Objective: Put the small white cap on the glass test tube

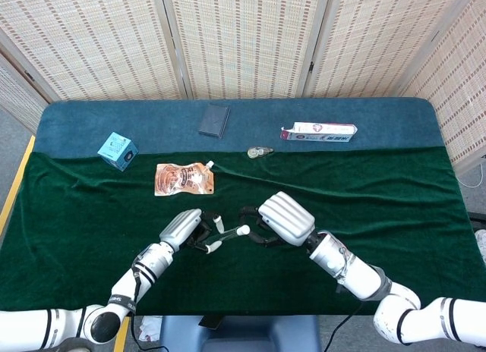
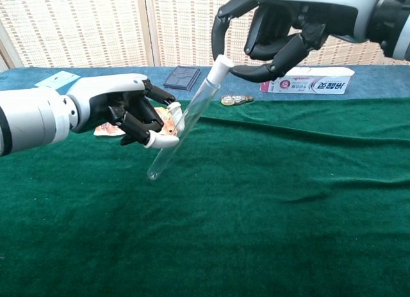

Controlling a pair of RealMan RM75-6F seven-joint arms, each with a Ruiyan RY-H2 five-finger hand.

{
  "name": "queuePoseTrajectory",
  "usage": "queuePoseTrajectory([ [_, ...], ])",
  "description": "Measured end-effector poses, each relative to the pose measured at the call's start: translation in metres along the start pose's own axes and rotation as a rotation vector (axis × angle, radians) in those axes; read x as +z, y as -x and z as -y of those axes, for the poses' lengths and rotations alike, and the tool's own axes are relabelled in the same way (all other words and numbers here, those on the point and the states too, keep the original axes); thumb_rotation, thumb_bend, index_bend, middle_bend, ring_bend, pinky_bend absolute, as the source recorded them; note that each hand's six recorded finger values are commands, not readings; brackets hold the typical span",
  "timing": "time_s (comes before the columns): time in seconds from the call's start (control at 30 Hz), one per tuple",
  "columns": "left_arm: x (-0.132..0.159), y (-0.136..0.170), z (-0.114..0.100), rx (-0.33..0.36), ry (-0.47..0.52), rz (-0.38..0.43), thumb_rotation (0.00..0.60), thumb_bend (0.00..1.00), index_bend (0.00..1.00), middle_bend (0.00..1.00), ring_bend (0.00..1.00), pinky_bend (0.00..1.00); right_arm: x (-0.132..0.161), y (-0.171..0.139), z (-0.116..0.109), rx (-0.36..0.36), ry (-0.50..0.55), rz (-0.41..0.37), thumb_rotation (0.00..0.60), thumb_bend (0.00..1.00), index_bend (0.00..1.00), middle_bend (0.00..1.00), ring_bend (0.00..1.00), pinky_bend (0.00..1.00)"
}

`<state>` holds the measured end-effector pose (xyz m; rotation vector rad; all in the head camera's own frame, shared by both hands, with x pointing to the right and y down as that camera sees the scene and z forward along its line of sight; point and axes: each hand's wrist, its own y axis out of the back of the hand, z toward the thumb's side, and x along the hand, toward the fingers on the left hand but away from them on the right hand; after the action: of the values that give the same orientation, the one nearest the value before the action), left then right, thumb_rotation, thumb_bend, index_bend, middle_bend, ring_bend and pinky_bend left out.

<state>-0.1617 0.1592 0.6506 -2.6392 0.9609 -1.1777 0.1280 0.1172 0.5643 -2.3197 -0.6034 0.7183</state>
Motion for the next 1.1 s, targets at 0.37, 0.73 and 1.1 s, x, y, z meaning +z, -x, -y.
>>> queuePoseTrajectory([
  [0.37,0.003,0.002,0.002,0.000,-0.018,0.008,0.600,0.55,0.71,0.95,0.83,0.82,0.000,0.003,0.003,0.008,-0.002,0.004,0.600,0.64,0.68,1.00,1.00,1.00],
  [0.73,0.004,0.001,0.003,0.000,-0.024,0.006,0.600,0.55,0.71,0.95,0.83,0.82,0.002,0.006,0.007,0.020,-0.007,0.000,0.600,0.64,0.68,1.00,1.00,1.00],
  [1.1,0.004,-0.001,0.001,0.000,-0.025,0.000,0.600,0.55,0.71,0.95,0.83,0.82,0.000,0.010,0.012,0.035,-0.017,0.005,0.600,0.64,0.68,1.00,1.00,1.00],
])
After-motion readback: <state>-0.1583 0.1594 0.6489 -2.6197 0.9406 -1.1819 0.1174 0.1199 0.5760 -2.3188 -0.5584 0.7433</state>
